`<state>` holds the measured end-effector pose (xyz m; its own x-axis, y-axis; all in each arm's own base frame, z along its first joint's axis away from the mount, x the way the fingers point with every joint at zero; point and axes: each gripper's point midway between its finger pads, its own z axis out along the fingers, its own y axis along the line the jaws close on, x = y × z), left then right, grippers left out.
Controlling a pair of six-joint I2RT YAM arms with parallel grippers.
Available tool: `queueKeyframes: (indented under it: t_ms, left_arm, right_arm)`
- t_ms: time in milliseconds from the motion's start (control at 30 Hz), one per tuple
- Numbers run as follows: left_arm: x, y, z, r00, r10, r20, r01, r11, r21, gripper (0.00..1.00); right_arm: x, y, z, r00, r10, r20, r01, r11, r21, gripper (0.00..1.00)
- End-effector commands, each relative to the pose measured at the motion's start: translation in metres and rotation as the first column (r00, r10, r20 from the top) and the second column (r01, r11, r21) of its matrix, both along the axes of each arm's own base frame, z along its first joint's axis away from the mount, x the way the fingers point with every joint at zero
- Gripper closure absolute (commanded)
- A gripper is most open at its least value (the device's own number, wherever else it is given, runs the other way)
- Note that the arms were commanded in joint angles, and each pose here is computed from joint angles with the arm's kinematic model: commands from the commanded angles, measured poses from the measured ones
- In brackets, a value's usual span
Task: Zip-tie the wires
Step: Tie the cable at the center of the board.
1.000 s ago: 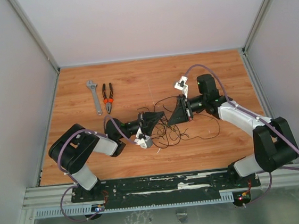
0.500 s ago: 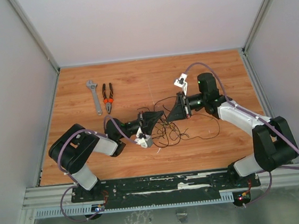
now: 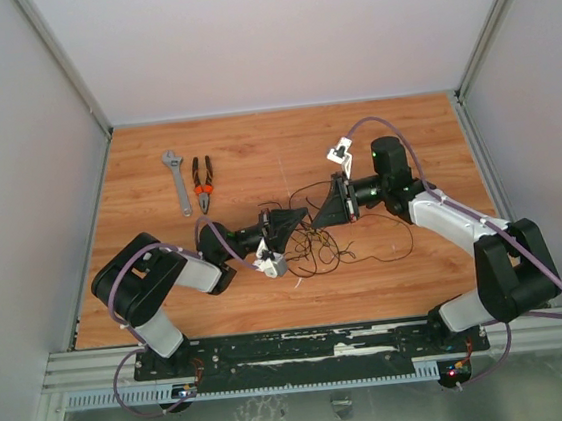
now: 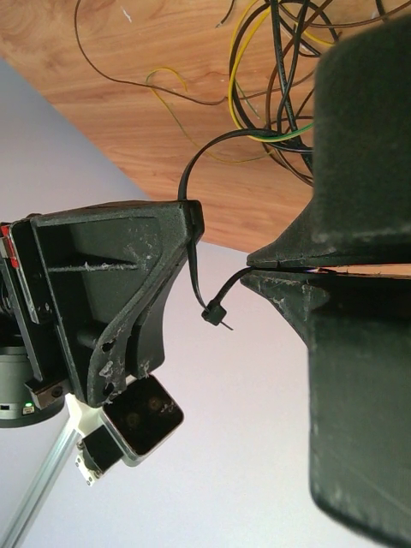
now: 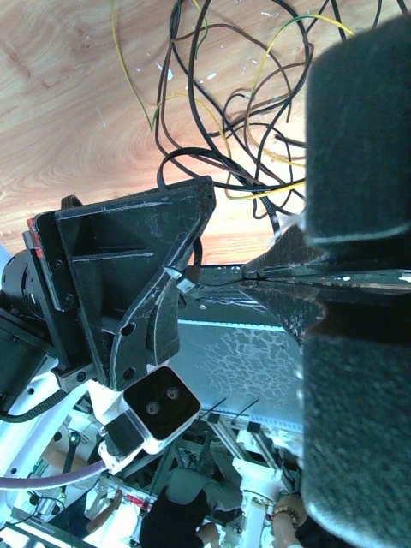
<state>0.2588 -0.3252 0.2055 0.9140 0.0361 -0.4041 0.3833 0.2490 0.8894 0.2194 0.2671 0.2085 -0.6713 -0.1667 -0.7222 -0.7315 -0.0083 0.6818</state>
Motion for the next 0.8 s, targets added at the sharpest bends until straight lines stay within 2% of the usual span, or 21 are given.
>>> queueKeyframes:
  t_ms: [0, 200, 533, 767]
  left_arm:
    - [-0.0265, 0.0089, 0.0614, 0.966, -0.004, 0.259, 0.05, 0.984, -0.17, 1.0]
    - [-0.0251, 0.0091, 0.0577, 0.967, 0.004, 0.255, 0.039, 0.986, -0.162, 1.0]
    - [-0.027, 0.0082, 0.0584, 0.969, -0.001, 0.248, 0.043, 0.986, -0.163, 1.0]
    - [-0.0244, 0.0036, 0.0537, 0.97, 0.0, 0.242, 0.033, 0.99, -0.134, 1.0]
  right_arm:
    - [0.005, 0.0019, -0.0012, 1.0, -0.025, 0.009, 0.025, 1.0, -0.01, 1.0]
    - [0.0078, 0.0024, 0.0023, 0.999, -0.034, 0.017, 0.034, 0.999, -0.011, 1.0]
    - [0.0058, 0.0023, 0.0085, 0.984, -0.055, 0.167, 0.048, 0.998, 0.047, 1.0]
    - [0.0017, 0.0014, 0.0032, 0.984, -0.045, 0.174, 0.037, 0.998, 0.047, 1.0]
